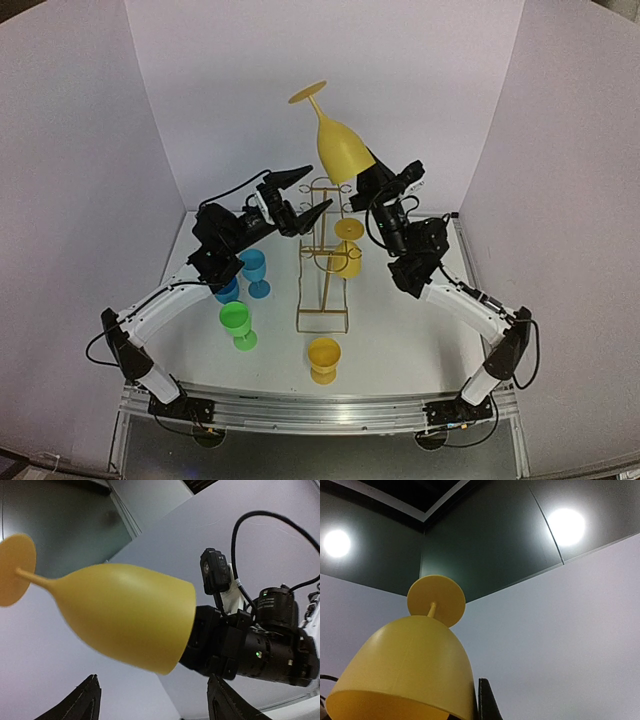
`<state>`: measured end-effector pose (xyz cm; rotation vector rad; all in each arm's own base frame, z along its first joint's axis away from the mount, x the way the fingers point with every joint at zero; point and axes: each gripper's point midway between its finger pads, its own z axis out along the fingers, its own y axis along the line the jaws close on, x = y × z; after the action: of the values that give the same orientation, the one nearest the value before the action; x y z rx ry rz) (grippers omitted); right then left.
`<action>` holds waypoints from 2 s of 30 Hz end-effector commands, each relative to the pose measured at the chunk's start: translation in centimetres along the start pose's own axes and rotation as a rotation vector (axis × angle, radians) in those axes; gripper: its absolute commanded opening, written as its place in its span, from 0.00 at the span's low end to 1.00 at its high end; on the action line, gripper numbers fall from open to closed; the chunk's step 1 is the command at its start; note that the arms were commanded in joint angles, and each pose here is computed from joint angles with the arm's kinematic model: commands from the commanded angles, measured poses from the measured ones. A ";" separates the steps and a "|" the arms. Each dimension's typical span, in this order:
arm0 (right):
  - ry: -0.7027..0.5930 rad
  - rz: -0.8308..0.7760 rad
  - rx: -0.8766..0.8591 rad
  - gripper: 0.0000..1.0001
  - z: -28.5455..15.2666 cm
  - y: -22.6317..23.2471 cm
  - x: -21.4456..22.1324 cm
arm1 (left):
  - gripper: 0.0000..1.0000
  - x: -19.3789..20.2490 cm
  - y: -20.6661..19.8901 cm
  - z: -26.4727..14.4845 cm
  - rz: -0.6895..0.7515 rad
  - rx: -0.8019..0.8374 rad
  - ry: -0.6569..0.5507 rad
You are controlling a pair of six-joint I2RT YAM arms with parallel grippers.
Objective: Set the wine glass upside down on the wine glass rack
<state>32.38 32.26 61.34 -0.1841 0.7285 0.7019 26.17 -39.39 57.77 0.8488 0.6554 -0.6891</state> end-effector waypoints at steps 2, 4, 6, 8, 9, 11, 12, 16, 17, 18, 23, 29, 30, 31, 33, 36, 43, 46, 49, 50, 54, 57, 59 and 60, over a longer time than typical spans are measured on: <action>-0.132 -0.016 0.151 0.00 1.6 1.2 -2.5 | 0.72 -2.7 3.1 0.8 0.449 -0.211 -0.146; -0.147 -0.022 0.155 0.00 1.9 2.0 -2.7 | 0.70 -3.4 3.7 0.8 0.479 -0.260 -0.177; -0.148 -0.015 0.154 0.00 2.1 2.3 -2.3 | 0.67 -4.1 4.4 0.7 0.496 -0.311 -0.201; -0.148 -0.006 0.165 0.00 2.2 2.3 -2.0 | 0.63 -4.5 4.8 0.5 0.503 -0.344 -0.211; -0.148 -0.002 0.174 0.00 2.2 2.2 -1.9 | 0.61 -4.7 5.0 0.4 0.504 -0.357 -0.215; -0.145 0.004 0.192 0.00 2.2 2.0 -1.6 | 0.57 -5.0 5.1 0.2 0.505 -0.374 -0.219; -0.144 0.004 0.200 0.00 2.3 1.9 -1.5 | 0.55 -5.2 5.2 0.1 0.506 -0.383 -0.225; -0.135 0.009 0.256 0.00 2.3 1.1 -0.9 | 0.49 -6.0 5.4 -0.3 0.517 -0.405 -0.252; -0.136 0.008 0.261 0.00 2.3 1.1 -0.9 | 0.48 -6.1 5.4 -0.3 0.521 -0.407 -0.255; -0.137 0.008 0.261 0.00 2.4 1.1 -0.7 | 0.48 -6.1 5.4 -0.3 0.524 -0.408 -0.255; -0.125 -0.006 0.235 0.00 2.5 2.2 0.3 | 0.42 -6.7 6.0 -0.1 0.518 -0.440 -0.270; -0.092 -0.049 0.229 0.00 2.1 2.7 1.7 | 0.23 -6.5 6.9 0.0 0.494 -0.480 -0.259; -0.090 -0.055 0.227 0.00 2.0 2.7 1.8 | 0.18 -6.4 7.2 0.0 0.486 -0.492 -0.249; -0.091 -0.058 0.219 0.00 2.0 2.8 1.9 | 0.14 -6.2 7.4 0.0 0.481 -0.501 -0.237; -0.089 -0.065 0.203 0.00 1.9 3.1 2.0 | 0.03 -5.9 7.6 0.0 0.483 -0.512 -0.226; -0.080 -0.094 0.178 0.00 1.8 3.5 2.4 | 0.00 -5.8 7.5 0.0 0.494 -0.512 -0.220; 0.011 -0.141 0.117 0.32 0.2 4.1 4.3 | 0.00 -5.4 7.5 -0.3 0.600 -0.505 -0.217; 0.076 -0.151 0.092 0.63 -0.9 3.9 4.0 | 0.00 -5.0 7.3 -0.9 0.677 -0.493 -0.239; 0.202 -0.172 0.020 0.83 -2.5 4.3 5.1 | 0.00 -5.0 6.1 -1.5 0.767 -0.461 -0.288; 0.253 -0.177 -0.005 0.88 -3.0 4.4 5.4 | 0.00 -4.9 5.6 -1.6 0.794 -0.447 -0.303; 0.395 -0.167 -0.069 0.92 -5.4 3.9 4.8 | 0.00 -4.4 4.3 -2.2 0.874 -0.413 -0.340; 0.469 -0.108 -0.118 0.91 -6.5 3.3 3.5 | 0.00 -3.8 3.3 -2.5 0.941 -0.383 -0.373; 0.530 -0.020 -0.163 0.90 -6.7 3.0 2.8 | 0.00 -3.2 2.3 -2.6 1.000 -0.360 -0.409; 0.571 0.013 -0.179 0.90 -6.9 2.6 3.1 | 0.00 -3.2 2.0 -2.8 1.022 -0.358 -0.429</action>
<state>29.38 34.49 54.65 -0.4674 1.0759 0.5612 27.57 -35.90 59.93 0.5944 0.1077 0.0879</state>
